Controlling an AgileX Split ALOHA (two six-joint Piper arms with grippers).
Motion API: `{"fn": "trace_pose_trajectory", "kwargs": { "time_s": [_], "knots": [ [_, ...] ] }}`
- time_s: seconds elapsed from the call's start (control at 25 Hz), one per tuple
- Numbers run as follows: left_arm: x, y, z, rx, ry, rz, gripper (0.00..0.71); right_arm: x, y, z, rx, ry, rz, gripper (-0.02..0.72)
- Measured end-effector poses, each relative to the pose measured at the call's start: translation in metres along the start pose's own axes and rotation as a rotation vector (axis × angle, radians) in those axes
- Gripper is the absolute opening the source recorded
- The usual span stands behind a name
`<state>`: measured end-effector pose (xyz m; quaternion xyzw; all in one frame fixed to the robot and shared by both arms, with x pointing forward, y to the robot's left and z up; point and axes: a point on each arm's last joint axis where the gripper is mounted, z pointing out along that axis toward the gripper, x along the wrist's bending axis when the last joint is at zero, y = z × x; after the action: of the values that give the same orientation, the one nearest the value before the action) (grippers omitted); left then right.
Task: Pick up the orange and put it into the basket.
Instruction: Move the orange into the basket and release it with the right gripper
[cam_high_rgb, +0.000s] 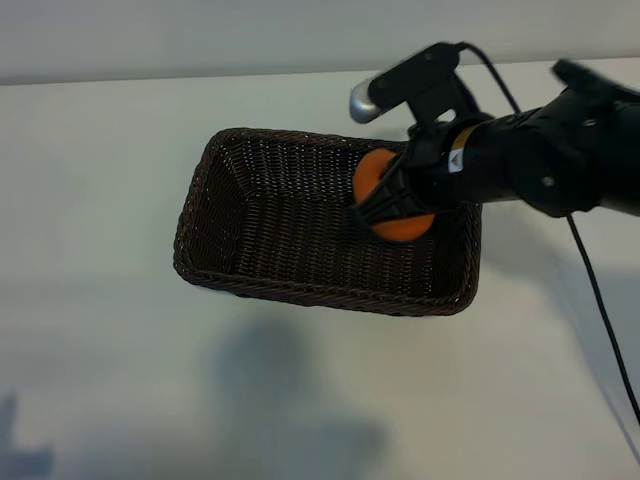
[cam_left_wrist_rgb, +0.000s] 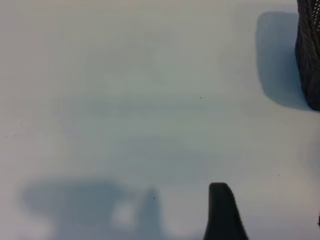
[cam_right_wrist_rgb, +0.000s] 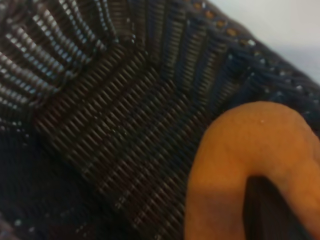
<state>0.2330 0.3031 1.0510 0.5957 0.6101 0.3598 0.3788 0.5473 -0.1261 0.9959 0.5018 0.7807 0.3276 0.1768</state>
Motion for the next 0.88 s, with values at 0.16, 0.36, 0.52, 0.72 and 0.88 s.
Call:
{"fn": "trace_pose_trajectory", "kwargs": {
  "time_s": [0.16, 0.36, 0.52, 0.72, 0.88],
  "knots": [
    [0.0, 0.0, 0.0, 0.0, 0.0, 0.0, 0.481, -0.001, -0.009, 0.019, 0.035, -0.002, -0.001, 0.072],
    [0.0, 0.0, 0.0, 0.0, 0.0, 0.0, 0.481, -0.001, -0.019, 0.035, 0.083, -0.006, -0.001, 0.072],
    [0.0, 0.0, 0.0, 0.0, 0.0, 0.0, 0.481, -0.001, -0.019, 0.037, 0.079, -0.006, -0.001, 0.079],
    [0.0, 0.0, 0.0, 0.0, 0.0, 0.0, 0.481, -0.001, -0.019, 0.037, 0.076, -0.005, -0.001, 0.28],
    [0.0, 0.0, 0.0, 0.0, 0.0, 0.0, 0.481, -0.001, -0.018, 0.037, 0.072, -0.005, -0.001, 0.605]
  ]
}}
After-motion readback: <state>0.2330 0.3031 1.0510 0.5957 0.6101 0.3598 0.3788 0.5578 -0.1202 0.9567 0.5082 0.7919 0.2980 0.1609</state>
